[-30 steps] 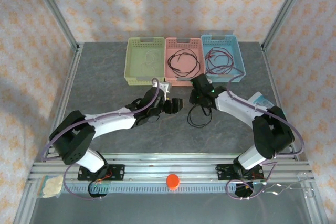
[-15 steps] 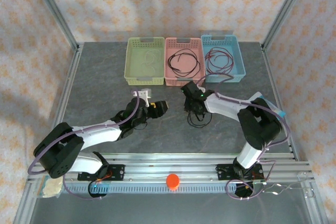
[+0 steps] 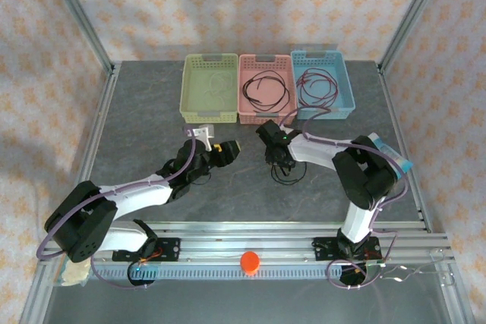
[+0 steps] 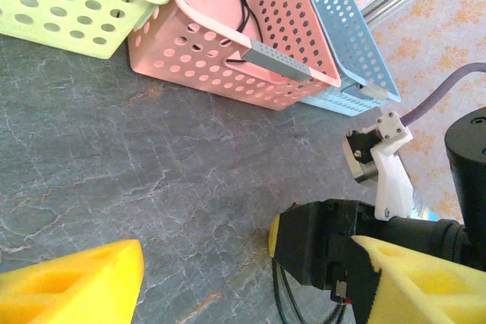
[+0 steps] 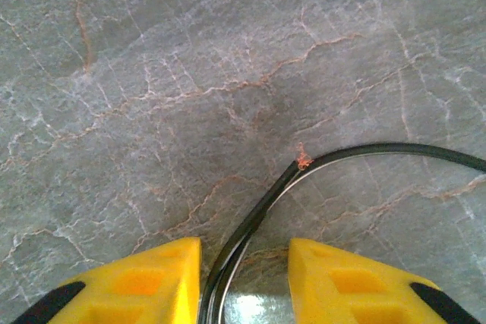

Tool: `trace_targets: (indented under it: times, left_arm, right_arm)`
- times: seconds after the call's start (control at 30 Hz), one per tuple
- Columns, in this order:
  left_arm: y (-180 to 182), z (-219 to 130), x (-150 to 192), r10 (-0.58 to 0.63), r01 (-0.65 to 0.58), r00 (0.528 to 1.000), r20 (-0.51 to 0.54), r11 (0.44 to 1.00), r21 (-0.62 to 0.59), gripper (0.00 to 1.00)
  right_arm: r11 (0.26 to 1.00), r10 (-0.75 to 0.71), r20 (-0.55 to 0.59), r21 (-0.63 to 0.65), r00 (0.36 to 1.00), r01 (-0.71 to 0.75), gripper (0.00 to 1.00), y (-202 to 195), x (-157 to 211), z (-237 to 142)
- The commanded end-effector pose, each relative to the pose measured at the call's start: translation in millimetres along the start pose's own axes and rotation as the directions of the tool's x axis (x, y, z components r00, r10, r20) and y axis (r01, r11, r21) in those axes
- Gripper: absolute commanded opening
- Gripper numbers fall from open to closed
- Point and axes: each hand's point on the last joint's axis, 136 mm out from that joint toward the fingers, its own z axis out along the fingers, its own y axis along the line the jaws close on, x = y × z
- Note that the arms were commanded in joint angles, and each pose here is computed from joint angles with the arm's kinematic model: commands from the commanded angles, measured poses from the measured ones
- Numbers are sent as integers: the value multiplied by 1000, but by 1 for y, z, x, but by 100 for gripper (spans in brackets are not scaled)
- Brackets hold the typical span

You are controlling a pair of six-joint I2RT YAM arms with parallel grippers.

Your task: Untangle the cables

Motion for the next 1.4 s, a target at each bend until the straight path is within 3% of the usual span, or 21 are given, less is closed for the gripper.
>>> trace_targets:
  times: [0.0, 0.23, 0.43, 0.77, 1.03, 1.23, 1.37]
  left_arm:
    - [-7, 2, -11, 11, -11, 1000, 27, 1000, 14, 72]
    - [-6, 0, -13, 2, -3, 999, 35, 1000, 14, 72]
    - [-9, -1, -20, 24, -24, 998, 53, 1000, 8, 73]
    - [-15, -11, -57, 57, -56, 991, 124, 998, -15, 73]
    - [-1, -34, -112, 68, -54, 969, 239, 996, -66, 74]
    - [22, -44, -143, 15, -4, 963, 268, 999, -43, 75]
    - [35, -43, -155, -46, 44, 963, 265, 999, 15, 75]
  right_arm:
    - [999, 12, 18, 30, 1000, -13, 30, 0, -3, 13]
    - [1000, 14, 55, 4, 998, -15, 13, 6, -8, 6]
    - [993, 61, 120, -112, 991, -48, 0, 13, -17, -24]
    - [940, 130, 250, -339, 959, -39, 0, 38, -48, -112]
    - [849, 154, 369, -525, 917, 68, 0, 79, -91, -198]
    - [803, 132, 428, -575, 894, 157, 0, 124, -125, -222]
    - [790, 112, 438, -583, 892, 187, 0, 160, -147, -217]
